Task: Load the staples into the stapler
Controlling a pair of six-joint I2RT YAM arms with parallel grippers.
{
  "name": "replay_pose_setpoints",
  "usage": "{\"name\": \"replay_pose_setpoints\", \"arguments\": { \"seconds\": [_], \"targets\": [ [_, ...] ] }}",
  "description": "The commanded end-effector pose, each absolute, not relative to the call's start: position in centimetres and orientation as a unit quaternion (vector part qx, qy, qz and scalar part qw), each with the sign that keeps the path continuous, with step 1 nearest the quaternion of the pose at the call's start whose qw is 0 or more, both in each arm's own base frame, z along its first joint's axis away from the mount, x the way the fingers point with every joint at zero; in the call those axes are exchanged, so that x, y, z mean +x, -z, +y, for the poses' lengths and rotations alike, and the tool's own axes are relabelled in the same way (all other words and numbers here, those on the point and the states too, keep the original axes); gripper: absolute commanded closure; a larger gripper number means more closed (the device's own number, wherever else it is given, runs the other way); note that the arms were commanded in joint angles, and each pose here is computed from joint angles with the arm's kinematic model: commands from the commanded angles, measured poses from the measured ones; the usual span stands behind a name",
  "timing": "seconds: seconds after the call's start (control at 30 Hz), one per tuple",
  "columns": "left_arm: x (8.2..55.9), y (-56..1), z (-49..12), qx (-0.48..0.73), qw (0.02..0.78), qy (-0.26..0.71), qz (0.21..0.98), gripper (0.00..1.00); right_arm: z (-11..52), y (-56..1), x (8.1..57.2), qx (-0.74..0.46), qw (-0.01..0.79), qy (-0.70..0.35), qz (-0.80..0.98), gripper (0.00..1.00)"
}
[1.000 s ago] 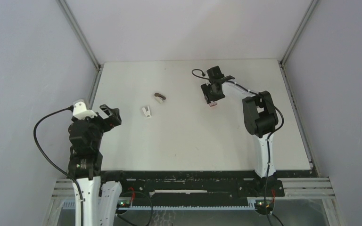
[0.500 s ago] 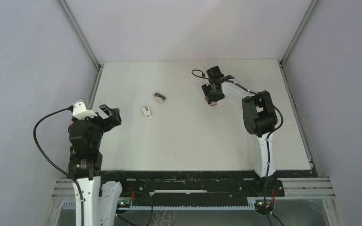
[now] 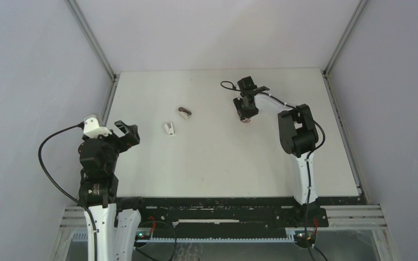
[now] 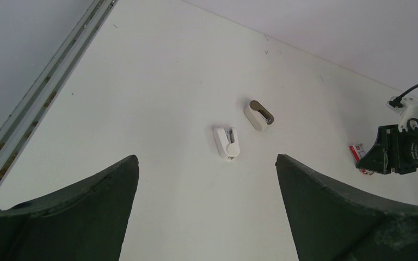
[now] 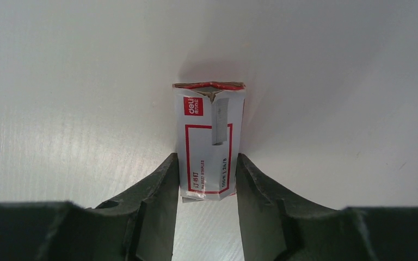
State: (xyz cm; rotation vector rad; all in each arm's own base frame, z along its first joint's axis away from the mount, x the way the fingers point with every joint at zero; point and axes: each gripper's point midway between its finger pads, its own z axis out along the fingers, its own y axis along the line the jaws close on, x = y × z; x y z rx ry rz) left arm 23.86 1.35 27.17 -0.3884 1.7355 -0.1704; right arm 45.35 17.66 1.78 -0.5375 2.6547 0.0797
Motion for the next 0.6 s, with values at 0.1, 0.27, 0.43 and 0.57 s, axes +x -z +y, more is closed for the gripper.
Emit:
{"name": "replay_pose_setpoints", "arguments": {
  "seconds": [0.1, 0.27, 0.43, 0.57],
  "targets": [
    [24.5, -27.1, 1.2, -0.168, 0.631, 0.087, 0.753, 0.0, 18.9, -6.2, 46.1, -0.208, 0.257, -0.044, 0.943, 0.64],
    [24.7, -26.4, 0.8, -0.164, 0.62, 0.097, 0.761, 0.0, 20.8, -10.2, 43.1, -0.231, 0.285, -0.081, 0.927, 0.64],
    [24.8, -26.1, 0.8, -0.166, 0.615, 0.099, 0.765, 0.0, 24.3, -11.3, 38.2, -0.278, 0.286, -0.113, 0.91, 0.63],
    [25.2, -25.6, 0.5, -0.163, 0.605, 0.106, 0.772, 0.0, 27.2, -10.0, 35.0, -0.32, 0.264, -0.114, 0.903, 0.63]
  ]
}}
